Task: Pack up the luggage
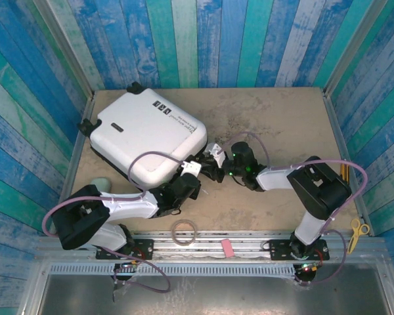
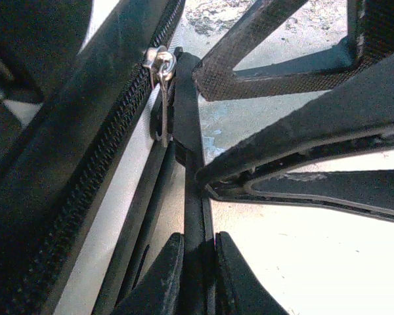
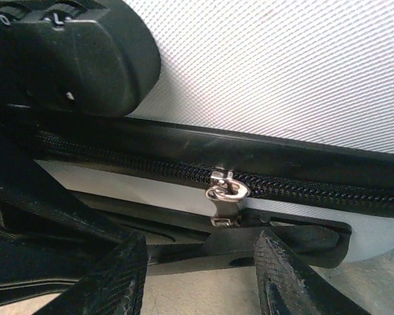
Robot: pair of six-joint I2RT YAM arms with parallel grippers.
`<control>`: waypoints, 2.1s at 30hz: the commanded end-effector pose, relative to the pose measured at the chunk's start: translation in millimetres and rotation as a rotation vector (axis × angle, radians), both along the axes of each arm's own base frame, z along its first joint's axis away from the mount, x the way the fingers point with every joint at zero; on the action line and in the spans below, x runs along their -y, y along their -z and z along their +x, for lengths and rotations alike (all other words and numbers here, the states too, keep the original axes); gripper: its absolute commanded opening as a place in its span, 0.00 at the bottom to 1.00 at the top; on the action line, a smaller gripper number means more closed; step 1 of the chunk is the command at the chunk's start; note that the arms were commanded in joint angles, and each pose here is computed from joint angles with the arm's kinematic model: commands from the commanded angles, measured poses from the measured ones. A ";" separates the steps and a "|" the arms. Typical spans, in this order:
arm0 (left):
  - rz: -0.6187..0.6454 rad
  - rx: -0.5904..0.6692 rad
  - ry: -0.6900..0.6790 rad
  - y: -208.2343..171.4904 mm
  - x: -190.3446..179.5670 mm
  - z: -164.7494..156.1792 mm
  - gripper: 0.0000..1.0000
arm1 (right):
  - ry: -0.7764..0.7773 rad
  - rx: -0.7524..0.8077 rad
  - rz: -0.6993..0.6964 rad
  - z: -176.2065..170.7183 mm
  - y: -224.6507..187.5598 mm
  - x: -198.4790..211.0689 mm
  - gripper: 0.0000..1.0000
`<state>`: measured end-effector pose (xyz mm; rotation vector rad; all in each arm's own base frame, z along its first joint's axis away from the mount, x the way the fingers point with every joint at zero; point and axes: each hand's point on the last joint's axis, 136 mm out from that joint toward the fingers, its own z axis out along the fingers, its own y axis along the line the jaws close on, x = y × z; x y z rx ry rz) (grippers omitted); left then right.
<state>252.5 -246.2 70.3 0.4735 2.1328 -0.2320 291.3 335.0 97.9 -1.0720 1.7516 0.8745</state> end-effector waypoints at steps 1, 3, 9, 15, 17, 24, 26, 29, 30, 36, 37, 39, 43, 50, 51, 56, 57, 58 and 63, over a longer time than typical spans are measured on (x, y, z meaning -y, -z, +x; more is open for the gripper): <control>0.084 -0.181 -0.021 52.2 -28.9 -30.8 0.00 | 0.020 0.023 -0.005 2.7 -5.0 4.6 0.47; 0.080 -0.179 -0.018 51.7 -28.0 -30.7 0.00 | 0.016 0.017 0.000 3.5 -5.0 0.8 0.47; 0.074 -0.174 -0.012 50.4 -26.6 -30.3 0.00 | 0.055 0.004 0.019 11.4 -4.7 -7.7 0.46; 0.062 -0.168 -0.007 49.8 -26.2 -30.9 0.00 | 0.097 0.007 0.059 16.3 -4.9 -19.6 0.44; 0.057 -0.168 -0.005 50.2 -25.7 -31.1 0.00 | 0.138 0.014 0.071 21.3 -4.2 -19.1 0.42; 0.048 -0.169 0.013 52.9 -20.7 -31.1 0.00 | 0.297 0.053 0.147 47.7 -14.9 -13.9 0.30; 0.047 -0.168 0.013 53.1 -20.0 -30.8 0.00 | 0.318 0.073 0.166 50.5 -20.5 -11.6 0.23; 0.040 -0.164 0.006 52.1 -20.6 -30.2 0.00 | 0.300 0.100 0.164 45.9 -28.6 -8.9 0.05; 0.033 -0.162 0.002 52.1 -21.2 -30.6 0.00 | 0.297 0.094 0.159 44.4 -30.2 -6.9 0.00; -0.014 -0.145 -0.019 50.6 -27.0 -32.4 0.00 | 0.128 0.001 0.184 30.2 -42.5 -2.3 0.00; -0.016 -0.144 -0.022 50.4 -27.9 -32.6 0.00 | 0.104 -0.012 0.190 28.6 -44.2 -2.1 0.00; -0.019 -0.143 -0.024 50.9 -29.3 -33.4 0.00 | 0.046 -0.051 0.198 24.5 -46.5 -0.7 0.00; -0.016 -0.143 -0.031 51.6 -31.4 -33.8 0.00 | -0.033 -0.102 0.236 24.8 -53.6 10.1 0.00; -0.011 -0.145 -0.031 54.6 -31.9 -33.9 0.00 | -0.251 -0.173 0.282 1.5 -64.2 1.6 0.00; -0.011 -0.144 -0.030 54.6 -31.7 -33.7 0.00 | -0.267 -0.186 0.289 0.3 -65.0 0.5 0.00; -0.013 -0.145 -0.024 55.0 -29.9 -33.6 0.00 | -0.194 -0.178 0.241 5.8 -48.6 6.5 0.13; -0.013 -0.145 -0.023 54.8 -29.5 -33.5 0.00 | -0.174 -0.173 0.228 6.5 -44.3 9.0 0.28; -0.013 -0.145 -0.023 55.1 -29.5 -33.6 0.00 | -0.164 -0.167 0.219 6.2 -40.8 11.0 0.31; -0.009 -0.146 -0.020 55.8 -30.5 -34.5 0.00 | -0.130 -0.153 0.184 2.6 -22.5 18.1 0.38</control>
